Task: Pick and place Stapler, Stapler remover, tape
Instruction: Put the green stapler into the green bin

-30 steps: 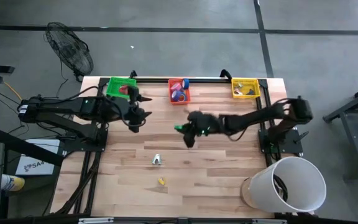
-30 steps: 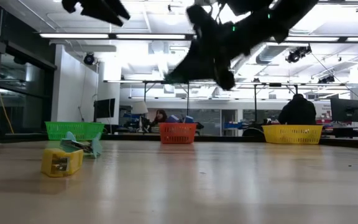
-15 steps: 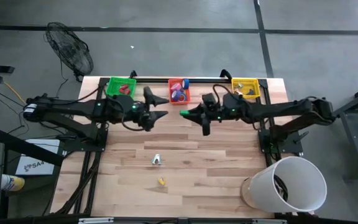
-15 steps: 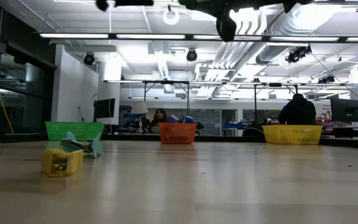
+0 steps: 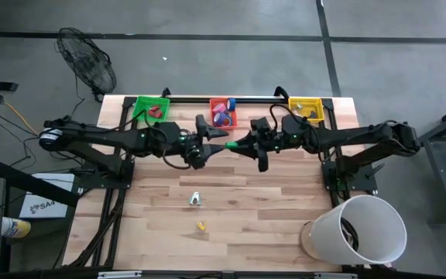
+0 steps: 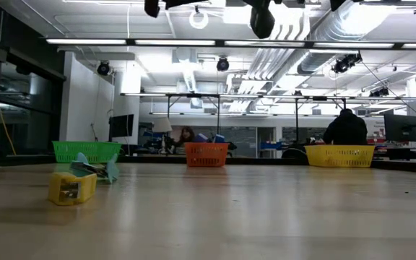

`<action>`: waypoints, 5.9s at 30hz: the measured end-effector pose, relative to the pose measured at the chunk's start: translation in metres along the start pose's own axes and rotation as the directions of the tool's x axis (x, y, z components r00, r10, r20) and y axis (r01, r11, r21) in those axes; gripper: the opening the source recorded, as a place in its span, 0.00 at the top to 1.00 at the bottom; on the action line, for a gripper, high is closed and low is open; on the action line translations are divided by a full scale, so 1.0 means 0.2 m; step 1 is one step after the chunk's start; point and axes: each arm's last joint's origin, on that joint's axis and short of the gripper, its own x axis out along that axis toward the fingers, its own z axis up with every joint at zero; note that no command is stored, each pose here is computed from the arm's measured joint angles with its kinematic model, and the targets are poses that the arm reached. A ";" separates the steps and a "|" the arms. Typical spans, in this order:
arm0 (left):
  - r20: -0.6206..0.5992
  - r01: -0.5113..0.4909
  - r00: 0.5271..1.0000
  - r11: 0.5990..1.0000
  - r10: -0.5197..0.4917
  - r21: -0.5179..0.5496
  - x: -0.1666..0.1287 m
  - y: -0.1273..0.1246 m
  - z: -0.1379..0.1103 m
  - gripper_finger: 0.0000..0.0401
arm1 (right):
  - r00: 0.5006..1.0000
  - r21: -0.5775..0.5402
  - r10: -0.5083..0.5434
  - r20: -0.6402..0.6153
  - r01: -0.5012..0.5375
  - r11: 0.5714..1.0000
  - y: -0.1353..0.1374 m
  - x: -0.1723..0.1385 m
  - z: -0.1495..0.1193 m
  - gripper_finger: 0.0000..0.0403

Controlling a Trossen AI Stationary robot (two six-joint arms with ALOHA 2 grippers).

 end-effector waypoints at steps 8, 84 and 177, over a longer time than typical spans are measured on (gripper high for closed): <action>0.067 -0.008 0.998 1.000 0.009 -0.015 0.01 0.00 0.01 0.33 | 1.000 0.003 0.009 -0.022 -0.009 1.000 0.00 0.00 -0.01 0.84; 0.091 0.043 0.995 0.997 -0.038 -0.063 0.11 -0.08 0.02 0.87 | 0.996 -0.008 0.033 -0.087 -0.033 0.999 0.00 0.00 -0.03 0.64; -0.741 -0.727 0.320 0.348 -0.591 -0.591 -0.48 -0.27 -1.42 0.70 | 0.869 -0.078 -0.495 0.017 0.494 0.866 0.01 -0.36 0.09 0.54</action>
